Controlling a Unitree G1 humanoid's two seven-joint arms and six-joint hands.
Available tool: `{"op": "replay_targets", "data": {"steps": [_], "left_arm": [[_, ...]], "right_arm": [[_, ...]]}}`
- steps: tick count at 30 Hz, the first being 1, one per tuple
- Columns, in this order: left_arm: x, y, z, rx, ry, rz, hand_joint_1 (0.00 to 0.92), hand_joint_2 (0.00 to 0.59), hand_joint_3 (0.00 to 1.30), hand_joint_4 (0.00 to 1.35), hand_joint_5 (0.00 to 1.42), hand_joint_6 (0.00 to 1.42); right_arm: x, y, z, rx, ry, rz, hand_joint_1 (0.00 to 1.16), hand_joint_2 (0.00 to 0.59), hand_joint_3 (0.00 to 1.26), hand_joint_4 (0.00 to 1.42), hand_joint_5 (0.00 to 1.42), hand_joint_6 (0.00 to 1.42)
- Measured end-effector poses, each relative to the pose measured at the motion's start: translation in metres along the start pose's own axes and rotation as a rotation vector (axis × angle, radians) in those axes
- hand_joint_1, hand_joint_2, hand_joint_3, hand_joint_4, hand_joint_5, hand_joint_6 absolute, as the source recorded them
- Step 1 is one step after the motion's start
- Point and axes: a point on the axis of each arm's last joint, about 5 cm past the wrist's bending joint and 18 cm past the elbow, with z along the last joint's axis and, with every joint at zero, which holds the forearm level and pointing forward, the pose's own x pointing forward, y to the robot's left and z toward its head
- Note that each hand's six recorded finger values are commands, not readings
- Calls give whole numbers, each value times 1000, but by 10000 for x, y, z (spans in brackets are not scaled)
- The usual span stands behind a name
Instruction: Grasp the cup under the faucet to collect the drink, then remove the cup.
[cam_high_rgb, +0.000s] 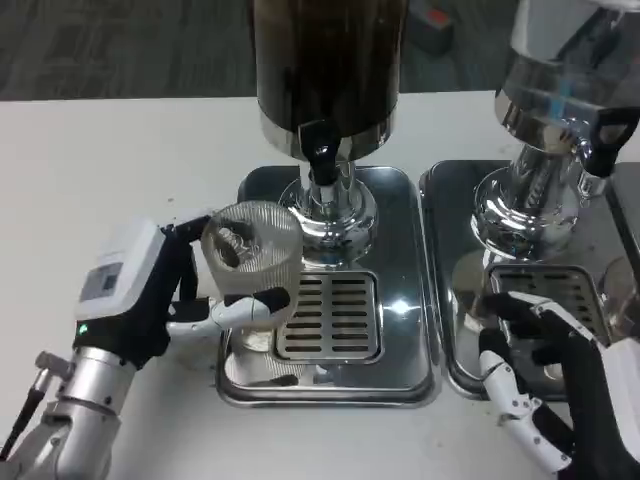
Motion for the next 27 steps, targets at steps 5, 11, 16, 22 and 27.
{"op": "replay_targets", "data": {"steps": [5,11,16,22,27], "left_arm": [[62,4,20,4,-14,-3,347,107,695,1019,1179,1424],[124,-67,72,-3,-26,-31,347,107,695,1019,1179,1424],[140,-91,82,3,-30,-58,343,108,695,1019,1179,1424],[166,-142,125,8,-56,-89,335,109,695,1007,1166,1420],[200,-153,150,14,-76,-106,331,106,684,995,1154,1414]], "right_arm": [[-2,25,26,11,-4,-5,315,430,405,352,380,469],[9,78,86,38,-14,-23,315,430,406,352,381,469],[11,95,105,42,-18,-30,316,430,409,352,382,469],[14,106,120,52,-17,-34,314,431,410,352,384,469],[19,118,135,61,-16,-38,308,436,410,352,387,469]]}}
